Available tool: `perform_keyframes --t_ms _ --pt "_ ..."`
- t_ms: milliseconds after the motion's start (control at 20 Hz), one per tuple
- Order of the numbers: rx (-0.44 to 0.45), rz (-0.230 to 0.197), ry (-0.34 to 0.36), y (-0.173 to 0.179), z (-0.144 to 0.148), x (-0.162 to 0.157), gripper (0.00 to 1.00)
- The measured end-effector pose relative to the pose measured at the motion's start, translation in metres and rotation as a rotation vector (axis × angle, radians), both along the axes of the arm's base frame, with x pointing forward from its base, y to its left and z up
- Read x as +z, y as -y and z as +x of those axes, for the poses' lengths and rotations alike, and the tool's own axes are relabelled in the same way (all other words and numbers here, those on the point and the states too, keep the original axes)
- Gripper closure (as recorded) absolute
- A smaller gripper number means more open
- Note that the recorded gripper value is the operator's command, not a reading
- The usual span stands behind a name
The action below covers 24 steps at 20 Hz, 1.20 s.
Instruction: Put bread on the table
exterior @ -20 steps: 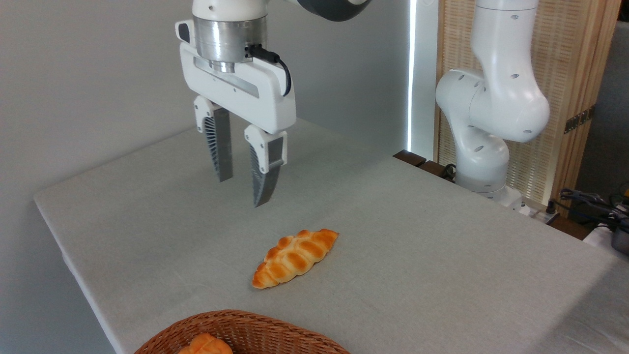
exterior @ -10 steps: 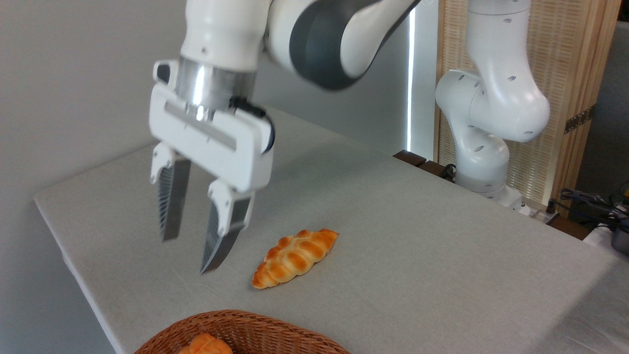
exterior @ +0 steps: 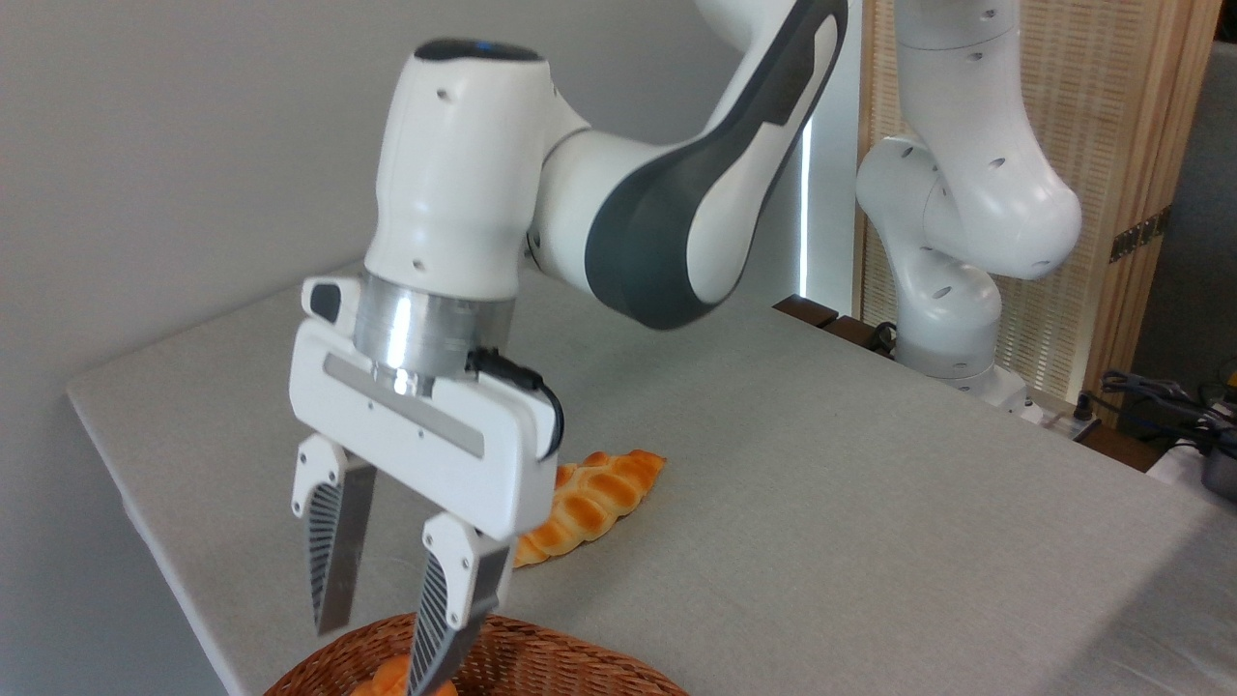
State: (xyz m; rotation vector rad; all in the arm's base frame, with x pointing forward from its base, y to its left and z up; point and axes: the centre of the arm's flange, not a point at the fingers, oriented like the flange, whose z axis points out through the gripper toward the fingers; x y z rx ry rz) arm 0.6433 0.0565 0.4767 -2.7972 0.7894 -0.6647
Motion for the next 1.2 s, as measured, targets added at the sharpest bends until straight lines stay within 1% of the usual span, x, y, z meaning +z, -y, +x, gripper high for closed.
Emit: perform_keyframes --t_ms 350,650,700,750,800,850,900,1050,1200 --pt "-0.006 0.015 -0.066 0.001 0.009 -0.044 0.0" --pt "-0.022 0.026 -0.073 0.001 0.012 -0.052 0.0" --pt "-0.026 0.028 -0.075 0.001 0.013 -0.053 0.17" --pt "-0.027 0.029 -0.077 0.001 0.013 -0.054 0.4" --pt "-0.028 0.03 -0.079 0.001 0.013 -0.055 0.53" --pt "-0.029 0.03 -0.08 0.001 0.013 -0.056 0.62" --pt "-0.037 0.034 -0.081 0.001 0.013 -0.057 0.65" --pt "-0.09 0.058 -0.084 0.002 0.014 -0.057 0.65" --pt "-0.103 0.064 -0.085 0.003 0.014 -0.057 0.65"
